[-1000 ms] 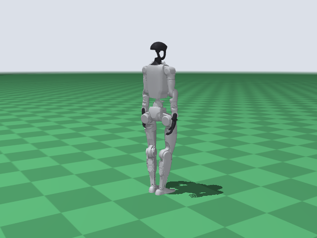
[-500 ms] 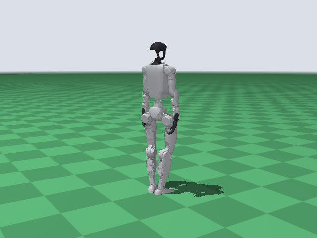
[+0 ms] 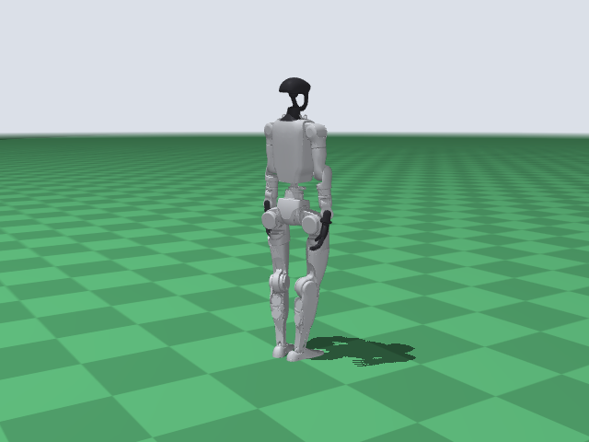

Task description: In place motions

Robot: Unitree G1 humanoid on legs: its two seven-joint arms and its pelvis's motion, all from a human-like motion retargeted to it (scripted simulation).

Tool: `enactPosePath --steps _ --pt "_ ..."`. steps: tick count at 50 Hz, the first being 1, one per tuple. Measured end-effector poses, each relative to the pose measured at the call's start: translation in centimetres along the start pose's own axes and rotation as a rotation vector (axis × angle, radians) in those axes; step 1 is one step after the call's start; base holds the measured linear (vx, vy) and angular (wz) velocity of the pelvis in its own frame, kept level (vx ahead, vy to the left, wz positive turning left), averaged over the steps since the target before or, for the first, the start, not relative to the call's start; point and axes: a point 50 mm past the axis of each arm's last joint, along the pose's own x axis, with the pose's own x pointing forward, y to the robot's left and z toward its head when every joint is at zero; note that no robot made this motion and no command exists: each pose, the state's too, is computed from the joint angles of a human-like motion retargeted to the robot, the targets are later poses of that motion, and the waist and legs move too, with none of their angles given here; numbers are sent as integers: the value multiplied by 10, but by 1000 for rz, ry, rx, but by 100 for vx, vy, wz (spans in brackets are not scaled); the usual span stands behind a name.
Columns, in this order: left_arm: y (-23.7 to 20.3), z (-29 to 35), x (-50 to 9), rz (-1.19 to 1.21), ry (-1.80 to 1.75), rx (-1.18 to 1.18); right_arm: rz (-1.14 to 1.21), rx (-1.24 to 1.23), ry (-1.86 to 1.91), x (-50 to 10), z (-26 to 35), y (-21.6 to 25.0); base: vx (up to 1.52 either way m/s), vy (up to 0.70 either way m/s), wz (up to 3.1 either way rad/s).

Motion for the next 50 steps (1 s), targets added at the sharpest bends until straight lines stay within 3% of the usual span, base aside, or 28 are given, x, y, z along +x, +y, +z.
enactPosePath --steps 23,32,42,50 --pt "15 -13 -1 30 -17 -75 0 14 -28 -1 7 -3 -1 1 24" --pt "21 22 -6 89 -93 31 -10 54 17 1 -11 0 -16 3 -117" --pt "8 61 -10 97 -190 131 30 106 186 3 -62 23 -19 0 354" --pt "24 21 -7 154 -85 -78 -84 0 206 2 -60 11 -4 -7 268"
